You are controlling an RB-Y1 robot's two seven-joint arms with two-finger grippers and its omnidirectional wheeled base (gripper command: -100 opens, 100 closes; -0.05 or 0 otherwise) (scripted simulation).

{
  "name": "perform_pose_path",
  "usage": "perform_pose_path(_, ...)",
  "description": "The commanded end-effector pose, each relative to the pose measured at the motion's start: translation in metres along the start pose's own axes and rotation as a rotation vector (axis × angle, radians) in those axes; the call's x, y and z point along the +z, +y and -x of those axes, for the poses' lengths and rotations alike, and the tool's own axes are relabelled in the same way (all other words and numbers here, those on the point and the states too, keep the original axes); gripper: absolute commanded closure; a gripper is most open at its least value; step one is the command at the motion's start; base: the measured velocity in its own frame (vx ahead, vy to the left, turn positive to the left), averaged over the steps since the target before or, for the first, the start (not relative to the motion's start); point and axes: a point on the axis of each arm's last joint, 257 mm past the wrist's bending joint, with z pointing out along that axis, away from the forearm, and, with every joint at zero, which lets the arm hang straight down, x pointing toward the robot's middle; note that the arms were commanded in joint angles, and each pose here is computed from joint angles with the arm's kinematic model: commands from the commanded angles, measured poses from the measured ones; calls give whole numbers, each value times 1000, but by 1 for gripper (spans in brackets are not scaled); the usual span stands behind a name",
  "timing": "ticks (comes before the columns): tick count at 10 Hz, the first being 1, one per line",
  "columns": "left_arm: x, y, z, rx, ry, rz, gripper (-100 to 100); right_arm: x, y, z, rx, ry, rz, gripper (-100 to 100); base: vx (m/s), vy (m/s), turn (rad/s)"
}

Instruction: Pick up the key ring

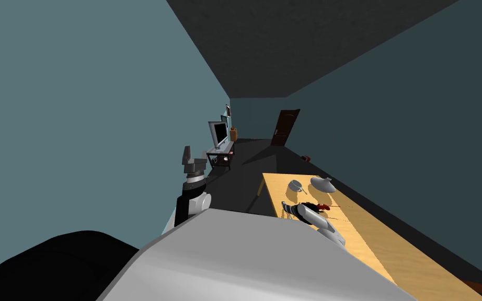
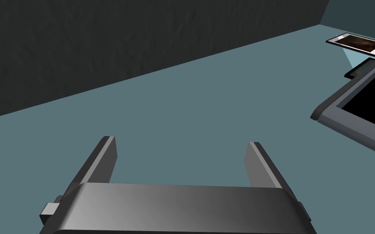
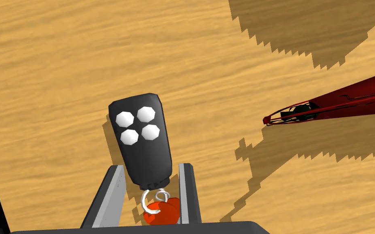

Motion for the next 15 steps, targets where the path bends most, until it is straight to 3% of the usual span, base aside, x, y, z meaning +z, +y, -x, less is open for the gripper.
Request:
perform_pose_path(1,0,0,0,0,0,0,0,0,0,0,0,0,0,100,0,0,0)
perform_pose_path(3,0,0,0,0,0,0,0,0,0,0,0,0,-1,100,0,0,0)
perform_pose_path(4,0,0,0,0,0,0,0,0,0,0,0,0,-1,0,0,0,0)
perform_pose_path(5,0,0,0,0,0,0,0,-5,1,4,-10,0,-4,100,52,17,-129)
perform_pose_path(13,0,0,0,0,0,0,0,-34,4,28,-79,-7,-30,100,73,27,-93)
perform_pose_path(14,0,0,0,0,0,0,0,-31,5,26,-72,-6,-27,100,34,18,-16)
perform_pose_path(15,0,0,0,0,0,0,0,-31,5,26,-73,-7,-28,0,6,4,4)
